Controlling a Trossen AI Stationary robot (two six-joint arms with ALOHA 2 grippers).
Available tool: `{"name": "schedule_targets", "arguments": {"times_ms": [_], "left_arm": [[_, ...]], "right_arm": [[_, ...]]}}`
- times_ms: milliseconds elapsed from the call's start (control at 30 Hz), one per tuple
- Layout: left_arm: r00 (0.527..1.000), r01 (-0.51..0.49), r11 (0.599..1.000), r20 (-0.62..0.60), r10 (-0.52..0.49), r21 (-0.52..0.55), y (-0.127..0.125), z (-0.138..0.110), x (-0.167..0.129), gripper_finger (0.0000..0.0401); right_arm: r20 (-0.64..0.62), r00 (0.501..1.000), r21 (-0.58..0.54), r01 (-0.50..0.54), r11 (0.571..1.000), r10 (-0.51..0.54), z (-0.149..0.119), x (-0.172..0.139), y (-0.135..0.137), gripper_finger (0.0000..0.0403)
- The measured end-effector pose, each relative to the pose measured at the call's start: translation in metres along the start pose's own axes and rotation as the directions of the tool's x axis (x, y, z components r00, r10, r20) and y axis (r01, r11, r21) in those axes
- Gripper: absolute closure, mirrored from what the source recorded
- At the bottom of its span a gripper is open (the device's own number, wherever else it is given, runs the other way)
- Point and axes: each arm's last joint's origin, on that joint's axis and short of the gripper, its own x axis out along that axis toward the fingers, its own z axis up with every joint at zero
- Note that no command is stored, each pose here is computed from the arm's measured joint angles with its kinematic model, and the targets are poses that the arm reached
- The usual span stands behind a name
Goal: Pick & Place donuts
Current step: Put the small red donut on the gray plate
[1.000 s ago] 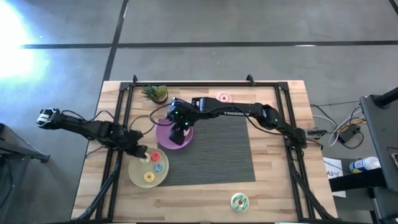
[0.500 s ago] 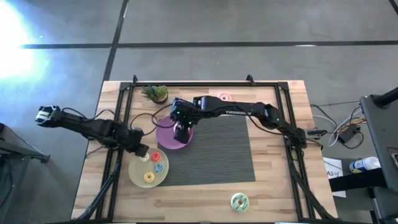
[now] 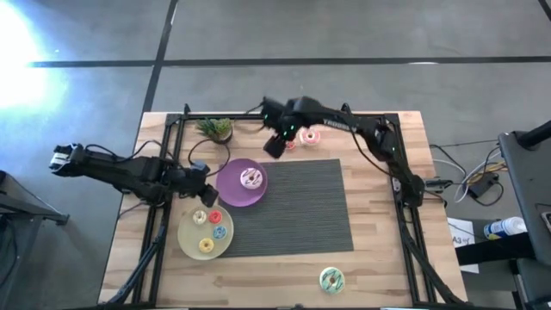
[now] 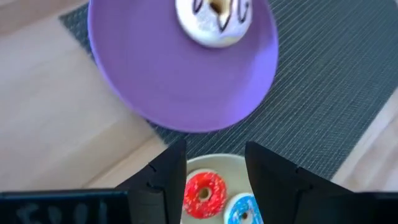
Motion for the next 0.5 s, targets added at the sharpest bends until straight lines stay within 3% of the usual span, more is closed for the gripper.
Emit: {"name": "schedule_targets", "arguments": {"times_ms": [233, 500], "left_arm": [[0.999, 0.029, 0.999, 0.033, -0.030, 0.017, -0.011, 0.011, -0.010, 0.0264], [0.998, 0.041, 0.999, 0.045, -0.040, -0.024, -0.013, 0.014, -0.012, 0.0263]], "right_arm": [[-0.050, 0.999, 0.068, 0.000, 0.998, 0.004, 0.003, 0.032, -0.062, 0.0213], [-0.074, 0.997, -0.011, 0.000, 1.000, -0.001, -0.009, 0.066, -0.077, 0.0213]]}}
